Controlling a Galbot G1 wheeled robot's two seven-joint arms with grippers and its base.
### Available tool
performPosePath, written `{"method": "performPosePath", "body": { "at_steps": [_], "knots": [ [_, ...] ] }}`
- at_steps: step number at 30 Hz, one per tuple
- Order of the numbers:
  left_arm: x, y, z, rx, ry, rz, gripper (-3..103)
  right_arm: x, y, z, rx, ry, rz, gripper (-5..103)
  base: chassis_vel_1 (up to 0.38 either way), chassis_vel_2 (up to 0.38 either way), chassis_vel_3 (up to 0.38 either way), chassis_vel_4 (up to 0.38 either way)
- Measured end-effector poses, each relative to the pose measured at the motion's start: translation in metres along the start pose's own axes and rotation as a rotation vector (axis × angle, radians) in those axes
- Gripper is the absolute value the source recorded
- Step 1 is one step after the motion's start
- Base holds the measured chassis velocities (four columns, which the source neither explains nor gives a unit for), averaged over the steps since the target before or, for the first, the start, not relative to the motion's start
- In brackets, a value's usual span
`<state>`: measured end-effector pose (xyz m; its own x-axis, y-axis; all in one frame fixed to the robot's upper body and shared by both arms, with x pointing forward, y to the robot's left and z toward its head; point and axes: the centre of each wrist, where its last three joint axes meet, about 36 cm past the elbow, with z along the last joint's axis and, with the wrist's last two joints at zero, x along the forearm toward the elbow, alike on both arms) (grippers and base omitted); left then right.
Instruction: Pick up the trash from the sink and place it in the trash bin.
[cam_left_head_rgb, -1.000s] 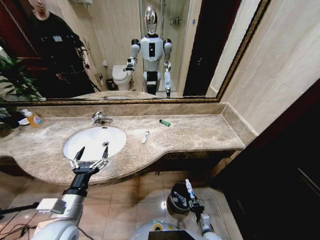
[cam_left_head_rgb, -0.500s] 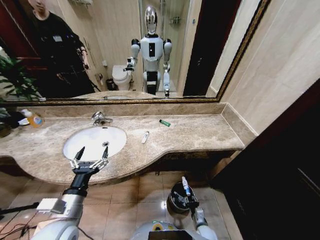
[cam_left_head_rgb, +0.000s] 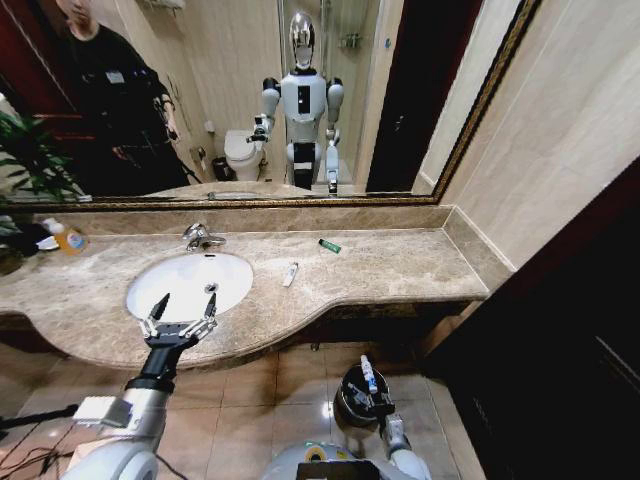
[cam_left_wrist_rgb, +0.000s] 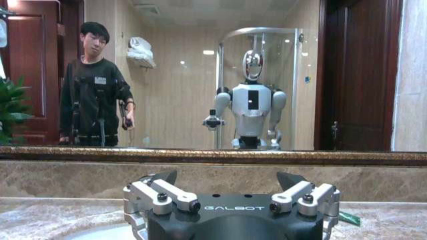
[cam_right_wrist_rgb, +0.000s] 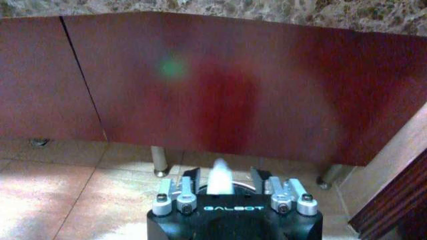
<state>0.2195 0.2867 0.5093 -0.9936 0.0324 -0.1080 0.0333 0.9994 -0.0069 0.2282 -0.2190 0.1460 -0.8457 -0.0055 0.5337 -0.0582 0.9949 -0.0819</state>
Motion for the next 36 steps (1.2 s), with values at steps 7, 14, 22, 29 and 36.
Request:
{"method": "performPosePath", "body": {
  "at_steps": [7,14,22,29,36],
  "knots": [
    [0.0,0.0,0.0,0.0,0.0,0.0,100,0.0,-0.002,0.001,0.0,-0.006,0.006,80,0.0,0.0,0.0,0.0],
    [0.0,0.0,0.0,0.0,0.0,0.0,100,0.004,-0.005,0.004,-0.001,-0.006,0.014,99,0.0,0.0,0.0,0.0],
    [0.0,0.0,0.0,0.0,0.0,0.0,100,0.006,-0.007,0.007,0.001,-0.007,0.02,100,0.0,0.0,0.0,0.0],
    [0.0,0.0,0.0,0.0,0.0,0.0,100,0.007,-0.006,0.008,-0.001,-0.005,0.018,100,0.0,0.0,0.0,0.0],
    [0.0,0.0,0.0,0.0,0.0,0.0,100,0.009,-0.008,0.01,-0.004,-0.005,0.02,100,0.0,0.0,0.0,0.0]
  ]
}}
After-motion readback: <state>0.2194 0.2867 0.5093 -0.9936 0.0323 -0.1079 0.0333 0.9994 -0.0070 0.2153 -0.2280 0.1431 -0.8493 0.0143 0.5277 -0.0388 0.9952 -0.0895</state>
